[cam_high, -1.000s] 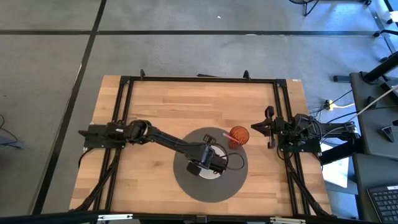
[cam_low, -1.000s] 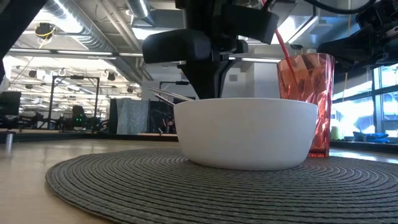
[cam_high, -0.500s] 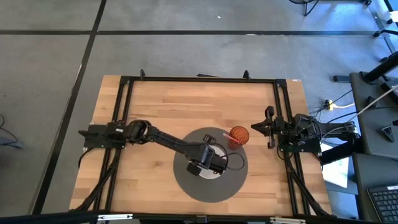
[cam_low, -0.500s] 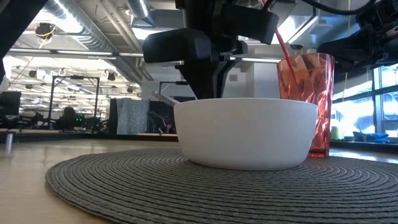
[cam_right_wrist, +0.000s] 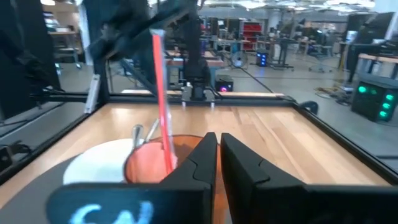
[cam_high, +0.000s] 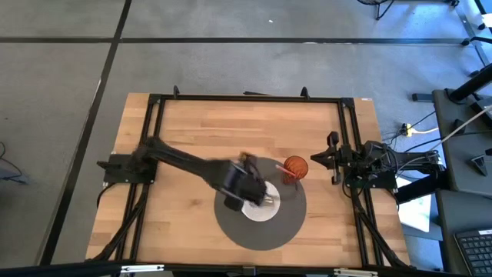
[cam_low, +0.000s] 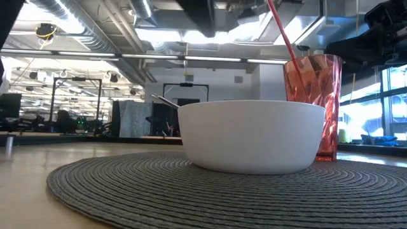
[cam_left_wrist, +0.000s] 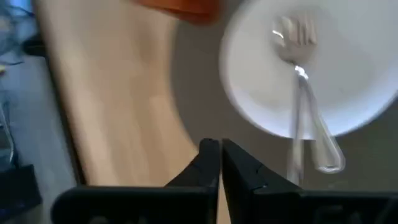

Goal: Pick & Place Utensil
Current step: Return to Home Position

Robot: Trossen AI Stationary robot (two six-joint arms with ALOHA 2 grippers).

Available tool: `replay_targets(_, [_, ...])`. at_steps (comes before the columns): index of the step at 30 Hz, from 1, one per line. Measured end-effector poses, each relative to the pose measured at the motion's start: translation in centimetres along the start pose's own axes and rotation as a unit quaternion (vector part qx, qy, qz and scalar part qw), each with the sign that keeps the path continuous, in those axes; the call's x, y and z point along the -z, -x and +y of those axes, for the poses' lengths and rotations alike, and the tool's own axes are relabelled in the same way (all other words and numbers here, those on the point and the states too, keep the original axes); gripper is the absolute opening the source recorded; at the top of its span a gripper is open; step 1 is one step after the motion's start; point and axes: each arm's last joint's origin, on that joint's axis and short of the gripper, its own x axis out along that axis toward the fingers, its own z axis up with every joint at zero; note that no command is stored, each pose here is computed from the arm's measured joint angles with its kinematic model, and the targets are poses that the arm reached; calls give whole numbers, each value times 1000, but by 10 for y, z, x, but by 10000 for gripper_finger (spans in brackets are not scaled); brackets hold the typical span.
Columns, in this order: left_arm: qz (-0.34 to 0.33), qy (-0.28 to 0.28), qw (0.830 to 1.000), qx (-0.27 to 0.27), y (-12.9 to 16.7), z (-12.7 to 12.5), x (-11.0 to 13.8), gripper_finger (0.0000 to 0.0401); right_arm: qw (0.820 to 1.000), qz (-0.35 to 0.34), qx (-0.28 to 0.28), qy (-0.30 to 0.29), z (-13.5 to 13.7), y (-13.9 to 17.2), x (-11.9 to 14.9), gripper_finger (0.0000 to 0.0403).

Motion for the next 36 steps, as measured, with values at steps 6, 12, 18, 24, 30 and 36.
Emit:
replay_targets(6, [-190,85,978,6,48,25,57,2,999,-18,-40,0,2,0,-3,8])
replay_targets(12, [-276,203,938,-48,35,13,167,3,997,-40,-64,-11,3,1,-7,6])
replay_targets(18, [-421,248,872,-36,25,-17,254,2,996,-59,-71,-15,4,1,-11,4])
replay_targets(24, [-490,296,818,-61,17,-27,302,2,995,-66,-71,-6,4,1,-12,5])
replay_targets(30, [-527,302,788,-95,29,-17,318,1,995,-70,-70,1,4,1,-13,5])
replay_targets(36, [-555,322,755,-140,31,-10,338,2,995,-71,-71,9,4,1,-13,5])
